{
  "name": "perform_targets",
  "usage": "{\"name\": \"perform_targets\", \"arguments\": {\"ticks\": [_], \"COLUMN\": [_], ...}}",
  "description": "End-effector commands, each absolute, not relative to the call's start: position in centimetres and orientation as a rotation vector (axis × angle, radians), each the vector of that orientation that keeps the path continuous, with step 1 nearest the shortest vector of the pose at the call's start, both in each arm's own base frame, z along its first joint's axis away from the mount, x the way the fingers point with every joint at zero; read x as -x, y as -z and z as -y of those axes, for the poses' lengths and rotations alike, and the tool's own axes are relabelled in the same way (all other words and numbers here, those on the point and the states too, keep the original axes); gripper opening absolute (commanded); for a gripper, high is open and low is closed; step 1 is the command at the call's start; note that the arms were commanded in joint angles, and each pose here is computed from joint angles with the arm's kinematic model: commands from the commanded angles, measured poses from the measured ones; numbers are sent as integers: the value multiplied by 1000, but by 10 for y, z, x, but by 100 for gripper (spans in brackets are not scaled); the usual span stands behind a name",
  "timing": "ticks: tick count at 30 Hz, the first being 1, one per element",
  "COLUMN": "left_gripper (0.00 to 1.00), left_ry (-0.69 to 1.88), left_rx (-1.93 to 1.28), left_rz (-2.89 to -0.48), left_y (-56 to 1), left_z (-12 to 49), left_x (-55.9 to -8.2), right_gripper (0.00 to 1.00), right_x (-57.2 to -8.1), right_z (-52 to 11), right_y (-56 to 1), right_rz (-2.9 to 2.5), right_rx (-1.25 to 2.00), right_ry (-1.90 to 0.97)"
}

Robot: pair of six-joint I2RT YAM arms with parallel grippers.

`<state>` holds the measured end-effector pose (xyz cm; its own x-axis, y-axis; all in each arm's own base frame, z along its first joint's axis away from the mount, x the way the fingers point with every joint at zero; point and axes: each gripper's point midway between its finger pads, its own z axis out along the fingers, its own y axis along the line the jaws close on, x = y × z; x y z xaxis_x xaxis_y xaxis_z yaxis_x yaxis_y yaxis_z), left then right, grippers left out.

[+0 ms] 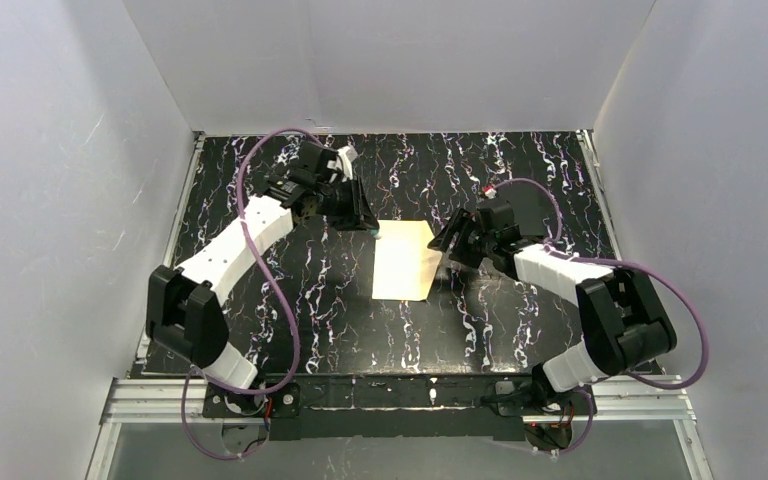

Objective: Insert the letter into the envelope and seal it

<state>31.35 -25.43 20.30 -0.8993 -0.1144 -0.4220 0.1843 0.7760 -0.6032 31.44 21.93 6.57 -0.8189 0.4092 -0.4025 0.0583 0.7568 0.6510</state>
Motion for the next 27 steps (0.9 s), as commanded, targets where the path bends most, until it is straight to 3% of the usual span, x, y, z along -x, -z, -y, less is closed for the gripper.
{"name": "perform_targets", "arguments": {"ticks": [1, 6, 12, 23, 27], "left_gripper": [0, 0, 0, 0, 0], "left_ry": [799, 717, 673, 676, 636], "left_rx": [-123, -176, -160, -130, -135], "left_rz": [-2584, -2642, -2682, -2700, -2672], "left_y": [-178, -152, -136, -114, -106], "left_z": [254, 270, 277, 301, 308], "left_x": [-309, -306, -308, -313, -325], "right_gripper": [74, 60, 54, 48, 42], "right_x": [-330, -330, -346, -372, -381], "right_z": [-205, -218, -259, -306, -312], "right_y": [-99, -108, -115, -91, -81], "right_rz": [-2360, -2387, -2410, -2433, -2446], "right_rx": [-265, -66, 92, 30, -15], "right_ry": [-730, -761, -960, -1232, -1255]}}
